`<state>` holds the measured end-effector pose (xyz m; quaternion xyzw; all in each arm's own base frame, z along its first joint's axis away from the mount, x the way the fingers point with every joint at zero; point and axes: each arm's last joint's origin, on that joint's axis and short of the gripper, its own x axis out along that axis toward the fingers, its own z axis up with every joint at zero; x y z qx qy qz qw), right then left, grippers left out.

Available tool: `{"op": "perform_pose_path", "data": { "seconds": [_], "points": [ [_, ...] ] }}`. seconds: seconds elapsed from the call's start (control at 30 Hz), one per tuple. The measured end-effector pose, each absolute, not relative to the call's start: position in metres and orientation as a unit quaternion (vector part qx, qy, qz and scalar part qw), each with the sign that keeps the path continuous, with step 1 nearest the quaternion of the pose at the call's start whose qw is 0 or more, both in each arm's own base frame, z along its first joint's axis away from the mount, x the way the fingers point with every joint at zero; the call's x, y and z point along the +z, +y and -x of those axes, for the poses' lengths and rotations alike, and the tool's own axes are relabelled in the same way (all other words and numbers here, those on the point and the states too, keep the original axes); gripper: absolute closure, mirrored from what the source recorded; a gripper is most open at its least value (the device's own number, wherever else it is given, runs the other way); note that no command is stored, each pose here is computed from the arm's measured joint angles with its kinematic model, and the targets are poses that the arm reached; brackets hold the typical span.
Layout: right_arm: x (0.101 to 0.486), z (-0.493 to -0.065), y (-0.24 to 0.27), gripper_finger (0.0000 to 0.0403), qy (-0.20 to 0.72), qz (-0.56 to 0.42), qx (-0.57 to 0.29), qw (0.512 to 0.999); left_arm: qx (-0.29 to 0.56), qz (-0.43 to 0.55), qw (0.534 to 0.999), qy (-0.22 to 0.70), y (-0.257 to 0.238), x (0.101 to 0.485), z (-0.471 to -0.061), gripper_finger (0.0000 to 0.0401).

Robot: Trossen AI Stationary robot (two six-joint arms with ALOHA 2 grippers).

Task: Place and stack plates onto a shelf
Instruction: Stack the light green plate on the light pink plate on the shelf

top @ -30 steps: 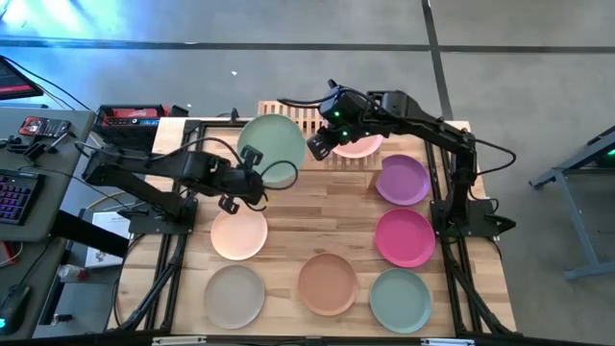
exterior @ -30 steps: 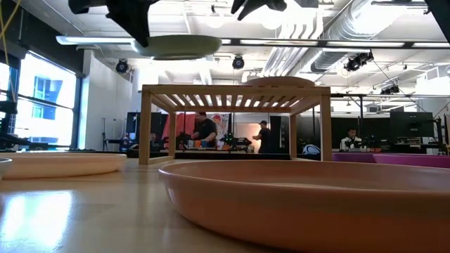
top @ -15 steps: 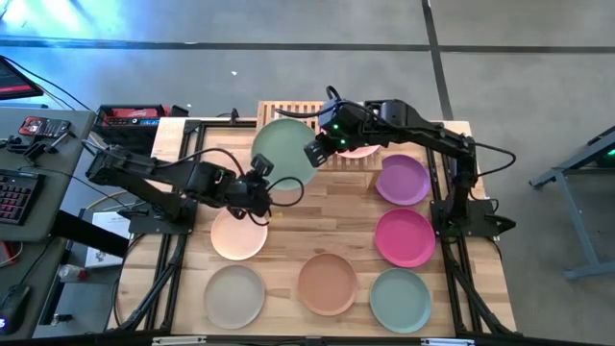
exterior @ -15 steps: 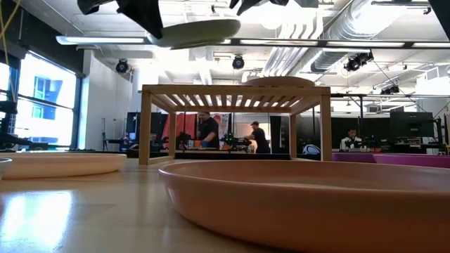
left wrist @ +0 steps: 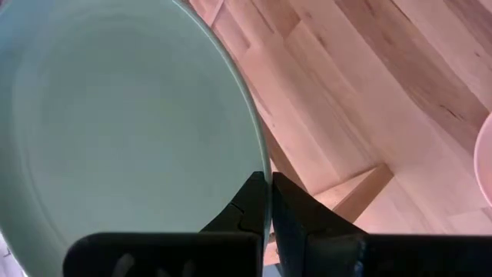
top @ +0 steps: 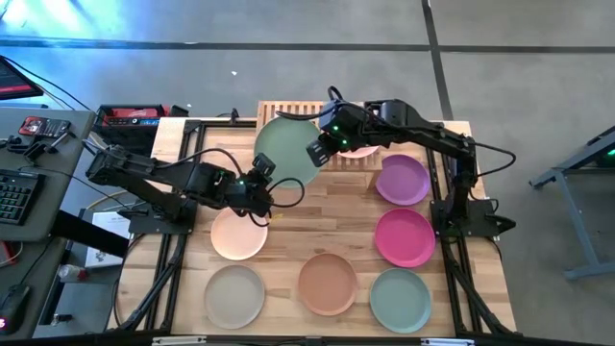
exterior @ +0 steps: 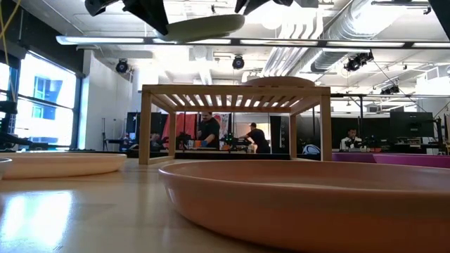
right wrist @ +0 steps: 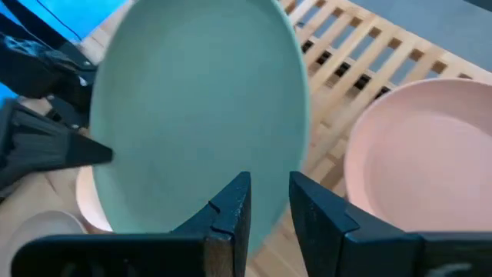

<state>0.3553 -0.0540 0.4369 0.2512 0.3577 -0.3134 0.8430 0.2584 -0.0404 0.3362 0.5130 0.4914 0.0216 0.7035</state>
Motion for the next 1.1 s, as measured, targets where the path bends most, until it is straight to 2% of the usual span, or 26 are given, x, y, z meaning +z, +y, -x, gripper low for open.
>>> {"op": "perform_pose_path", "data": {
  "seconds": [0.8,1.1],
  "points": [
    [0.446,-0.355,-0.055,0.0318,0.331,-0.222,-0.302,0.866,0.024,-0.512,0.702,0.495,-0.039,0.336,-0.258,0.0401],
    [0.445,-0.354,-0.064,0.0318,0.335,-0.217,-0.323,0.858,0.025,-0.51,0.703,0.494,-0.039,0.336,-0.258,0.0401]
  ]
}}
